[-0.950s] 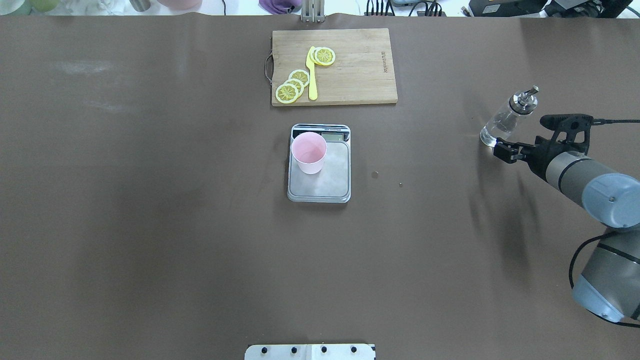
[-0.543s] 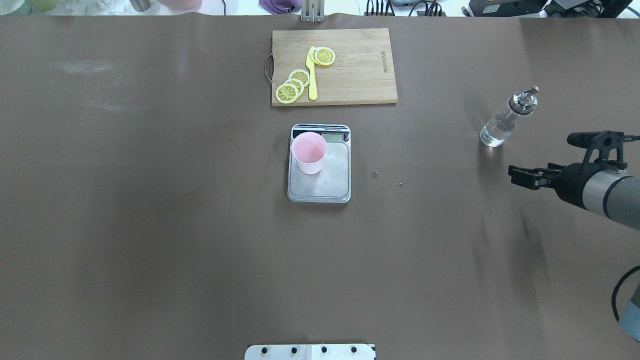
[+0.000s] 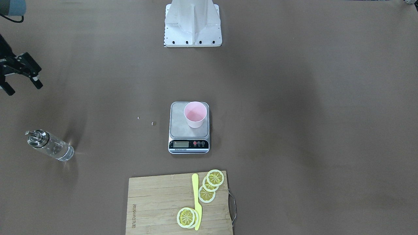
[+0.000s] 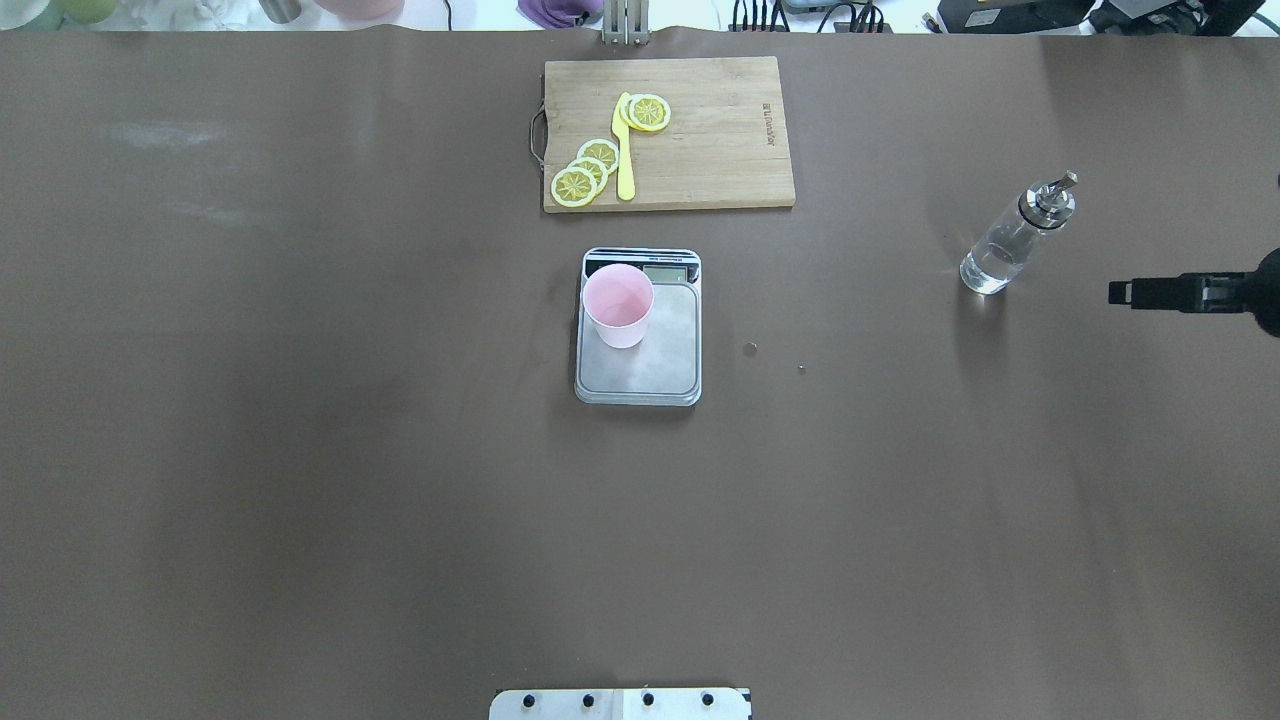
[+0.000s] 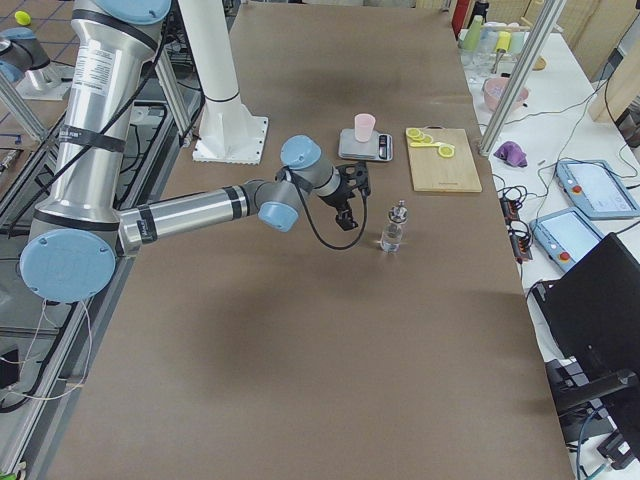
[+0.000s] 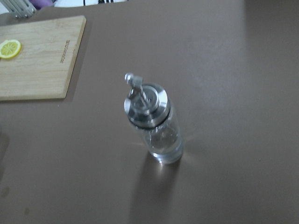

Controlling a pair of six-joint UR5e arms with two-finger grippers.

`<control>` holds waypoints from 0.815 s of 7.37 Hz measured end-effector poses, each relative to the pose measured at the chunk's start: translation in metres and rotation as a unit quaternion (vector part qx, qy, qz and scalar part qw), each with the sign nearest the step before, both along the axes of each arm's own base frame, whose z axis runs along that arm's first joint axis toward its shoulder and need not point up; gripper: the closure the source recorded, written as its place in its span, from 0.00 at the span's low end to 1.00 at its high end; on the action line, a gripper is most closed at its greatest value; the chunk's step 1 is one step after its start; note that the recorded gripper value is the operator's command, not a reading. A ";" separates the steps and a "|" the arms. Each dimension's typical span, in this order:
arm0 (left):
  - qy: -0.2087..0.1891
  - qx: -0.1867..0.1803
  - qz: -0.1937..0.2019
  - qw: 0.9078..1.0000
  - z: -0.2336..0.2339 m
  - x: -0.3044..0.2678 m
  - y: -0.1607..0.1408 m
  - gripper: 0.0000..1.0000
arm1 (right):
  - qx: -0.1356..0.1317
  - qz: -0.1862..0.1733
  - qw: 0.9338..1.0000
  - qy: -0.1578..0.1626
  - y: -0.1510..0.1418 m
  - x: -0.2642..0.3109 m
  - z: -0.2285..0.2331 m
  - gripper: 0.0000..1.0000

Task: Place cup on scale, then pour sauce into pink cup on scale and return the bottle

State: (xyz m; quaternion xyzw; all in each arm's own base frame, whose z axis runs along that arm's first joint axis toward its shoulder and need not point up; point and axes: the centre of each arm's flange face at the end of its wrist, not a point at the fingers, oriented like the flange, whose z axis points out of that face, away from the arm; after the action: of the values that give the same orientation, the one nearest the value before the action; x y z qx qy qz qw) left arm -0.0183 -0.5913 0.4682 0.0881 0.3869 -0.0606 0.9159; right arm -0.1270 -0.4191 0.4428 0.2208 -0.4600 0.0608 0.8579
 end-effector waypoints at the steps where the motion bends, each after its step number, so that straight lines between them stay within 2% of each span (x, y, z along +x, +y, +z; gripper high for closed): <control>1: 0.000 0.002 0.001 1.000 -0.001 0.000 0.000 0.02 | -0.007 -0.006 1.000 0.004 -0.028 0.032 -0.019 0.00; 2: 0.001 0.006 0.002 1.000 -0.002 0.000 0.000 0.02 | -0.010 -0.017 1.000 0.024 -0.053 0.057 -0.033 0.00; 4: -0.001 0.009 0.002 1.000 -0.003 0.000 -0.003 0.02 | -0.028 -0.053 0.994 0.091 -0.098 0.092 -0.043 0.00; 5: -0.002 0.010 0.000 1.000 -0.004 -0.002 -0.008 0.02 | -0.050 -0.075 0.989 0.117 -0.113 0.107 -0.031 0.00; 6: -0.003 0.005 -0.006 1.000 -0.001 -0.009 -0.013 0.02 | -0.081 -0.093 0.984 0.130 -0.120 0.121 -0.009 0.00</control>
State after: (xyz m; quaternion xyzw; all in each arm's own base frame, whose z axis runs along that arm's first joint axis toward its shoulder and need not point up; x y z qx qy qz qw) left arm -0.0275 -0.6041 0.4672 0.0955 0.3842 -0.0641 0.9161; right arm -0.0060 -0.5393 0.4343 0.1129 -0.3567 -0.0116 0.9273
